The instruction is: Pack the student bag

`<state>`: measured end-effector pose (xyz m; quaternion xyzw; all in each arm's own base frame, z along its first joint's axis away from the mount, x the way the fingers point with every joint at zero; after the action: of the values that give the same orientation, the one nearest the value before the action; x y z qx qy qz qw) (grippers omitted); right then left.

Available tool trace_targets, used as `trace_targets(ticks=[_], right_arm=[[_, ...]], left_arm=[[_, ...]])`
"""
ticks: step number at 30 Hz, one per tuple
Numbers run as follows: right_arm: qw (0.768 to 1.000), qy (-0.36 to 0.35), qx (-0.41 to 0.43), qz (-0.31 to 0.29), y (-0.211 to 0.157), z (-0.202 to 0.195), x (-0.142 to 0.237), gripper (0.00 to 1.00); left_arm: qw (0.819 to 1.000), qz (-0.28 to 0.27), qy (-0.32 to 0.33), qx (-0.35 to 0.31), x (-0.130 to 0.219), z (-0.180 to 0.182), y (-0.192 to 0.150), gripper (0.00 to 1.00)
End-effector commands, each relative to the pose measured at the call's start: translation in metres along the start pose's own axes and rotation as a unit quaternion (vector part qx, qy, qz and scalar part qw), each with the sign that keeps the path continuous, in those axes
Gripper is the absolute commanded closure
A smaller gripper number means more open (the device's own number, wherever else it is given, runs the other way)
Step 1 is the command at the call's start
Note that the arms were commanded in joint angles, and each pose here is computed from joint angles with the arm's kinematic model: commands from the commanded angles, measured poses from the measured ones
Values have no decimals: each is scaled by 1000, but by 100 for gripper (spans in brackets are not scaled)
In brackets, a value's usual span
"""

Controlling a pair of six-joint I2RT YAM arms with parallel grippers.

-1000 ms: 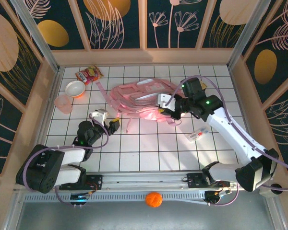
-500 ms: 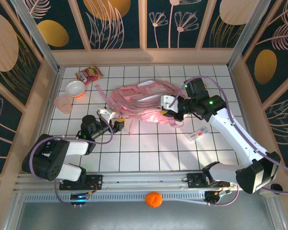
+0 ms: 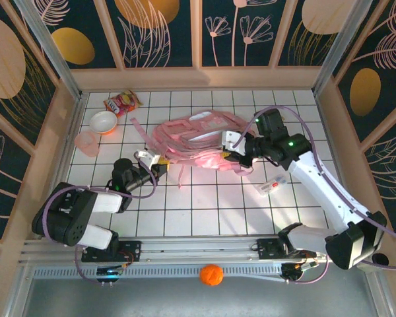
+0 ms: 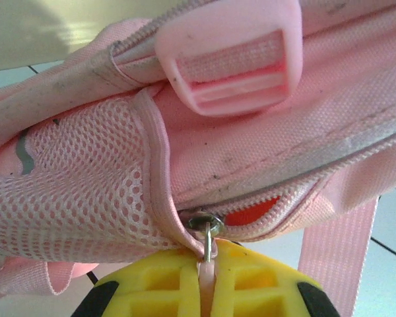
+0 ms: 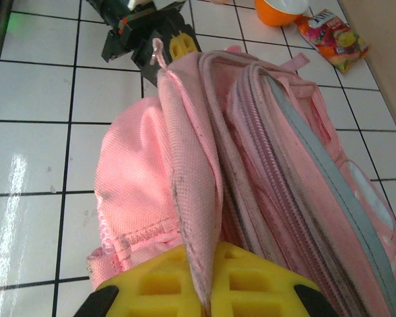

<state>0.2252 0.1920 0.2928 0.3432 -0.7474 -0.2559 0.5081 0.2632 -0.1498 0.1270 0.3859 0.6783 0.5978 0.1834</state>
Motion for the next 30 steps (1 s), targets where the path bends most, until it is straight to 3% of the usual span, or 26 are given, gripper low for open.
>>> trace_targets(ticks=[1,6,10,20,24,30], right_arm=[[995,-85,14,-47,20,-21,3,100],[991,-132,8,-17,17,-10,-27,100],[986,-165,-14,-31,17,-6,-44,100],[958,-270,-93,-29,-4,-32,-51,100],[951,-284,-108,-64,-3,-36,-32,100],[962,-244,-95,-77,7,-13,-43,100]], left_arm=[[998,-28,-61,7,2,-19,18,100],[995,-23,-85,38,2,-28,25,100],[994,-4,-96,47,3,-33,29,100],[994,15,-92,59,14,-41,38,100],[996,38,2,81,15,-22,33,100],[992,39,-72,95,9,-36,32,100]])
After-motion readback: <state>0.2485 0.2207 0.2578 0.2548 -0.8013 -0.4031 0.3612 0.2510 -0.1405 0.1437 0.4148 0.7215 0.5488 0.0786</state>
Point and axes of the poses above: each hand's point on the last joint's axis, 136 mm out from that joint toward the fingers, its own x axis back along the fingers, its own z axis along the line the jaws close on, y = z × x, the point moved 6 cm from there along x, back along the fingers, and after that the axes turned 4 degrees about x, right-handed, at the moved point
